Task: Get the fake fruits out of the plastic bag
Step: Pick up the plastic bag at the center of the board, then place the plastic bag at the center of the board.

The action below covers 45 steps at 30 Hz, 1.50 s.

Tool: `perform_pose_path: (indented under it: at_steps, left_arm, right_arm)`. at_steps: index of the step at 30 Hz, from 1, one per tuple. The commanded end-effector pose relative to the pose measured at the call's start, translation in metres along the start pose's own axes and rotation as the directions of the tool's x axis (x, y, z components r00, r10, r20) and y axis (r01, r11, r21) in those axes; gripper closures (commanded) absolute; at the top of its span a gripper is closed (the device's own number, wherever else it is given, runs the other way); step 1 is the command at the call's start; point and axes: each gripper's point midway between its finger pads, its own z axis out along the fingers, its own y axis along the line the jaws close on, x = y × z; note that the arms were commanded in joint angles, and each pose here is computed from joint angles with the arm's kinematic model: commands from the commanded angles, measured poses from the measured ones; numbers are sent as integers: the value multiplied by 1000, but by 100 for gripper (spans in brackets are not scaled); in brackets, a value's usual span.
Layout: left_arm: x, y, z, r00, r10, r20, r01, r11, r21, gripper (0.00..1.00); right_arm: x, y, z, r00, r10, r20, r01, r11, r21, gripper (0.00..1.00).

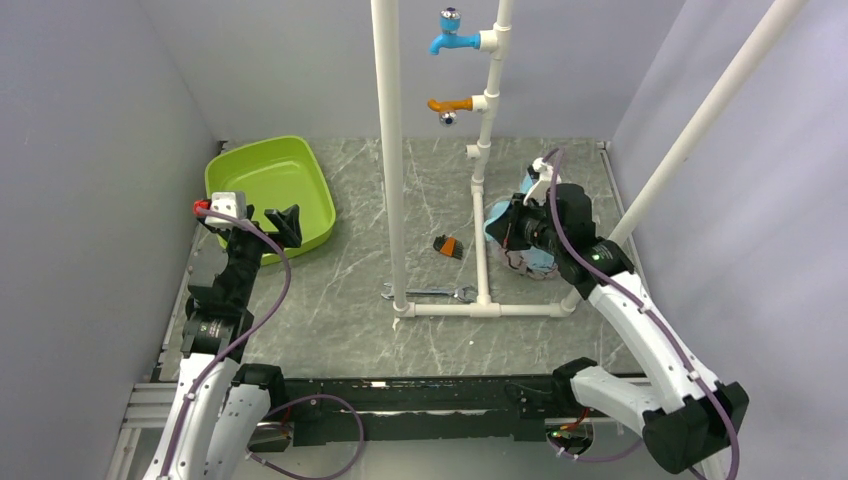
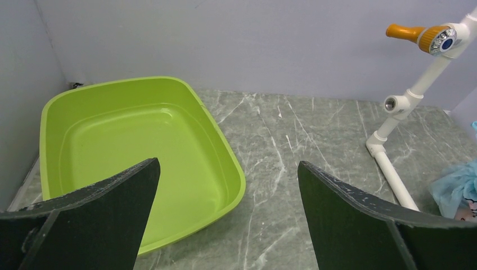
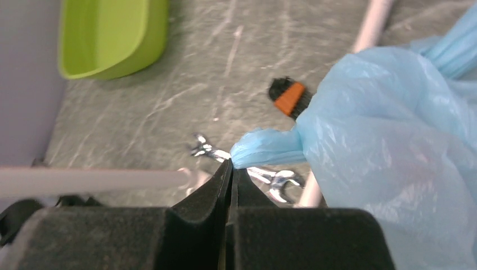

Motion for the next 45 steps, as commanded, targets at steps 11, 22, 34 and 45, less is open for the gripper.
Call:
perform_pose_path:
  at_steps: [11,22,34,45]
  left_arm:
    - [3,-27,15,996,2,-91,10,991,134,1]
    - [21,-41,28,978,7,-207,38,977,211,1]
    - [15,-20,24,984,19,-174,-2,995,97,1]
    - [9,-13,20,990,12,-140,-5,998,56,1]
  right_arm:
    - [-52,122,-71,978,-128,165,193,852,-486,100]
    - [-125,175,-66,955,-101,280,246,798,-550,100]
    - [-167,234,20,960,-162,228,273,718,-640,100]
    - [-55,215,99,935,-356,1,297,778,-553,100]
